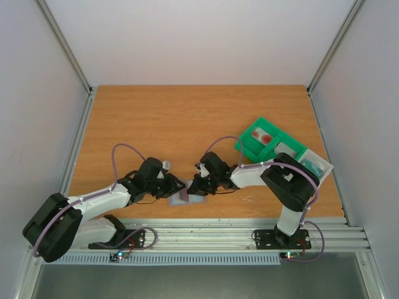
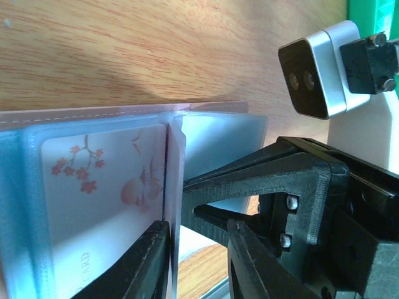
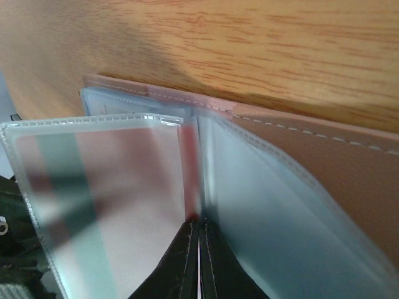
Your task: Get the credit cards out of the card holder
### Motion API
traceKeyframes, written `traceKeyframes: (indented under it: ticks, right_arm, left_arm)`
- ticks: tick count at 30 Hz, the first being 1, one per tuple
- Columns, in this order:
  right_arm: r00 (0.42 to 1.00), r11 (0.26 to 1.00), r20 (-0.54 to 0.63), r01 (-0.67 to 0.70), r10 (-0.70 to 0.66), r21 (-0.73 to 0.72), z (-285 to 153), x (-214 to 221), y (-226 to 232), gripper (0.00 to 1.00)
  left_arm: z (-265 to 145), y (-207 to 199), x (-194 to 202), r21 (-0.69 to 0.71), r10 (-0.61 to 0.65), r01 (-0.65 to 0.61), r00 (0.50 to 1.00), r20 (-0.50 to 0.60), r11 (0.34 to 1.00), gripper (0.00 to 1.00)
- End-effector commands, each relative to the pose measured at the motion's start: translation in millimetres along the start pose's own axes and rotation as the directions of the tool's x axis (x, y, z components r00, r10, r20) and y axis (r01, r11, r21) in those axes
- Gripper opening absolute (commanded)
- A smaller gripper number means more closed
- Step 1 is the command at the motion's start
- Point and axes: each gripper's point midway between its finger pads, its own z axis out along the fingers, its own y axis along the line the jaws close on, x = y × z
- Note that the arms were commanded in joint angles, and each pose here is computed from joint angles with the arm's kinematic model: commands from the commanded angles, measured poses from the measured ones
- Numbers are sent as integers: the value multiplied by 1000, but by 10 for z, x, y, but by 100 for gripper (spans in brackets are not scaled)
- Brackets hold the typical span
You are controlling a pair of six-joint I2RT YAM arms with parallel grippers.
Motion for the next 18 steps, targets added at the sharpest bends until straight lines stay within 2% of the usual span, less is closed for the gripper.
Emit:
traceKeyframes:
  ticks: [1,6,13,18]
  right_arm:
    - [1000,998,-15,-4,5,67,49,108,-186,5]
    - [999,997,3,44,-45,70,-8,82,-148,7]
    - [999,997,5,43,-43,59,23,110,-210,7]
    - [997,996,47,59,-62,60,-71,81,-215,7]
  left_arm:
    - [-15,-120,-25,2,14,-14,1000,-1,1000,28]
    - [-2,-177,-13,-5,16,-16,1000,-14,1000,30]
    - [76,-211,-5,3,18,-18,999,-30,1000,31]
    - [114,-243,-25,21,15,-14,1000,-19,1000,34]
